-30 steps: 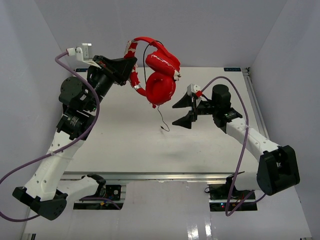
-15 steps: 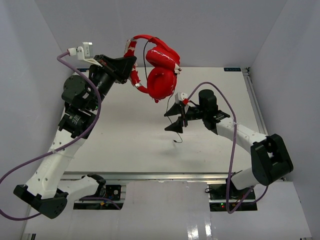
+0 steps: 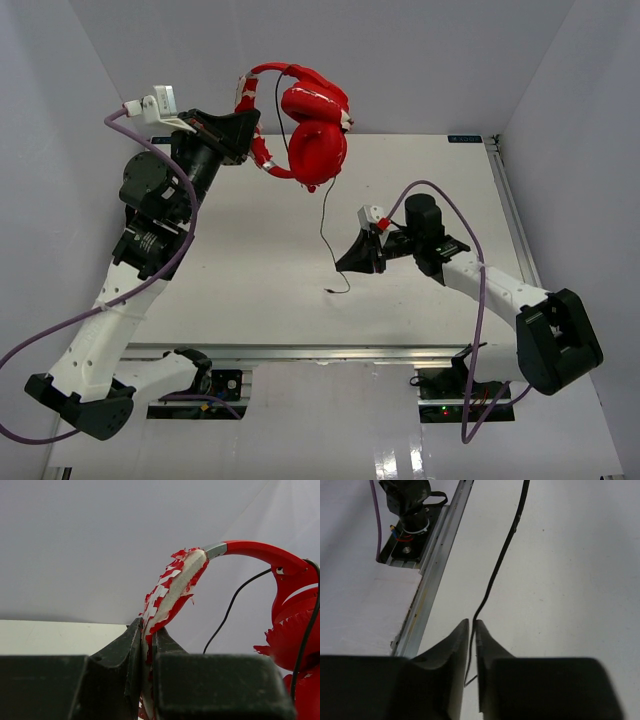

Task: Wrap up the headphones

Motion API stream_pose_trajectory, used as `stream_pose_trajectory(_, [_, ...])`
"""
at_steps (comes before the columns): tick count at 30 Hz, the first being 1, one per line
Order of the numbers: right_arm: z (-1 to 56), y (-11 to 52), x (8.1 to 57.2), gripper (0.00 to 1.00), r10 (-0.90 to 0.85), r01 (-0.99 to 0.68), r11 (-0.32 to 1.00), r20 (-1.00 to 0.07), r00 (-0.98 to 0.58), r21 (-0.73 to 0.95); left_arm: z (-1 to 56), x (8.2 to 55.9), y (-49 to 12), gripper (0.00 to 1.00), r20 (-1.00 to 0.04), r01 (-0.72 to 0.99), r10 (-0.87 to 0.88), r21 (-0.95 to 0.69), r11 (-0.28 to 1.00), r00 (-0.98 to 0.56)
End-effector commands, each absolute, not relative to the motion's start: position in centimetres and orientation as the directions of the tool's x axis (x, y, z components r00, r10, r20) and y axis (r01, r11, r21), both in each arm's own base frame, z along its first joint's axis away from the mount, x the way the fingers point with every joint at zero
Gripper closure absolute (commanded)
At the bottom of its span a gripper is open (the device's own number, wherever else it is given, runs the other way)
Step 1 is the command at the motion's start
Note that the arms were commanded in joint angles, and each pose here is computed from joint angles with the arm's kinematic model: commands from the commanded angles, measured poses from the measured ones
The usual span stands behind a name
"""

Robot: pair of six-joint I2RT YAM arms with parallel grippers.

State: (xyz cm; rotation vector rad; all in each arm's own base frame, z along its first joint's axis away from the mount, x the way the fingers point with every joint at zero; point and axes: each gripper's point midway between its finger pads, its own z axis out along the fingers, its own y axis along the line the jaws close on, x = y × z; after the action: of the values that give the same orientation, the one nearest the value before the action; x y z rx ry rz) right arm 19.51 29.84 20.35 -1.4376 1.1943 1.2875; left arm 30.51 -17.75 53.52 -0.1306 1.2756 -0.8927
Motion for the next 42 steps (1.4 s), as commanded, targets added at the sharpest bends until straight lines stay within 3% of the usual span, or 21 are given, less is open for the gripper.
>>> stream_pose_trajectory(1, [22.2, 29.6, 17.9, 0.92, -0.088, -0.969, -0.245, -0.995, 0.037, -0.015, 58.0, 28.3, -15.8, 1.00, -0.696, 0.540, -0.710, -0.559, 0.628, 0.106])
stream_pose_trajectory(17, [22.4, 29.3, 18.1, 0.92, -0.109, -0.977, -0.213, -0.992, 0.055, -0.031, 57.5, 28.1, -18.2, 1.00, -0.704, 0.613, -0.710, -0.555, 0.563, 0.015])
stream_pose_trajectory(31, [22.6, 28.5, 17.7, 0.92, -0.147, -0.978, -0.191, -0.983, 0.109, -0.080, 56.3, 28.8, -17.7, 1.00, -0.724, 0.577, -0.688, -0.547, 0.607, 0.037])
stream_pose_trajectory(42, [25.7, 26.3, 18.3, 0.92, -0.335, -0.968, -0.093, -0.909, 0.249, -0.231, 49.2, 34.6, -17.6, 1.00, -0.799, 0.367, -0.601, -0.557, 0.745, 0.006])
